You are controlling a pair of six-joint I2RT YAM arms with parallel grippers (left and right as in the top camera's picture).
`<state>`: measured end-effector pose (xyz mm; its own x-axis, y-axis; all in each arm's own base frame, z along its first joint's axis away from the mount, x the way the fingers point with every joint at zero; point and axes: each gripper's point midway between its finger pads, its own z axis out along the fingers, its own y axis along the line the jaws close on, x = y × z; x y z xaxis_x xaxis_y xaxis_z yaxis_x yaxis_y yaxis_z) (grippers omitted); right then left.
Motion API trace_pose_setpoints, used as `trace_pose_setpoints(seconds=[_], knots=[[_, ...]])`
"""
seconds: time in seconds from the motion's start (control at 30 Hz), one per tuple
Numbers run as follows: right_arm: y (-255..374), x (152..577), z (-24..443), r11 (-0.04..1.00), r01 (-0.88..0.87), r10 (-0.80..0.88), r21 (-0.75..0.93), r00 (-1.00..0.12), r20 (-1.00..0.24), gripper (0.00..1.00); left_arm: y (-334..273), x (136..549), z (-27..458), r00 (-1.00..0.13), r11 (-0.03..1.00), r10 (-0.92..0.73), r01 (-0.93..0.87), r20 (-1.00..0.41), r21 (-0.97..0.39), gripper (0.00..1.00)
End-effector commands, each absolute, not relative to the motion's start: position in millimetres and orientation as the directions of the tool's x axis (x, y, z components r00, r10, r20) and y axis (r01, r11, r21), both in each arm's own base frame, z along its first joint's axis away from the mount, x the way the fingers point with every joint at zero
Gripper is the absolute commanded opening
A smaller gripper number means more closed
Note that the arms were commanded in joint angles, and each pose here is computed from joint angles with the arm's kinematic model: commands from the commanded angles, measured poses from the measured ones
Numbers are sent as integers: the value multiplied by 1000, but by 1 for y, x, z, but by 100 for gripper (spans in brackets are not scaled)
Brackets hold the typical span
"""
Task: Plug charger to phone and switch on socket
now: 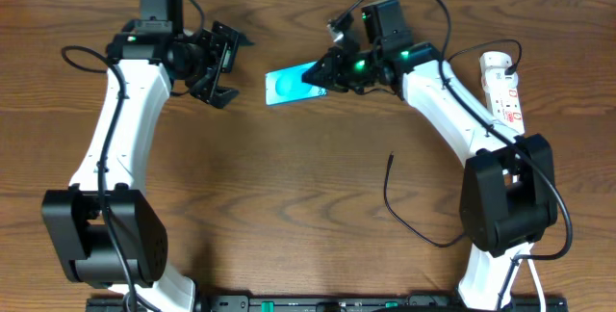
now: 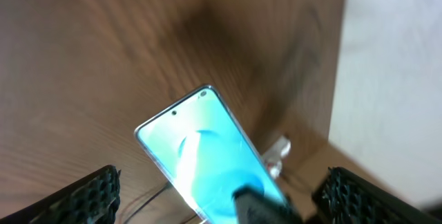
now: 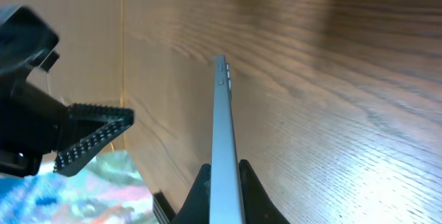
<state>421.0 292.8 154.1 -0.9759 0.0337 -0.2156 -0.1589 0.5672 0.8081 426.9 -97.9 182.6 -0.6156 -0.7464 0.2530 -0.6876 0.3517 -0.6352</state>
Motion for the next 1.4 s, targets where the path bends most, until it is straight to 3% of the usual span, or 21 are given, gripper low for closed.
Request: trace_pose_setpoints(seconds=[0.0, 0.17, 0.43, 0.73, 1.37], knots=[[287, 427, 160, 541, -55, 104, 839, -986, -132, 1, -104, 423, 206, -771, 424, -612, -509, 178, -749, 95], [282, 435, 166, 494, 86, 194, 865, -981, -13, 1, -97, 423, 212, -827, 450, -551, -409, 114, -794, 96], [298, 444, 206, 283, 91, 155, 955, -987, 48, 1, -97, 422, 216, -854, 461, -515, -354, 80, -814, 96], [314, 449, 186, 156, 121, 36, 980, -993, 116, 1, -97, 423, 217, -855, 460, -514, -347, 73, -817, 96], [304, 476, 213, 44, 7, 86, 999, -996, 4, 1, -96, 445, 235, -854, 443, -519, -239, -30, -864, 96]])
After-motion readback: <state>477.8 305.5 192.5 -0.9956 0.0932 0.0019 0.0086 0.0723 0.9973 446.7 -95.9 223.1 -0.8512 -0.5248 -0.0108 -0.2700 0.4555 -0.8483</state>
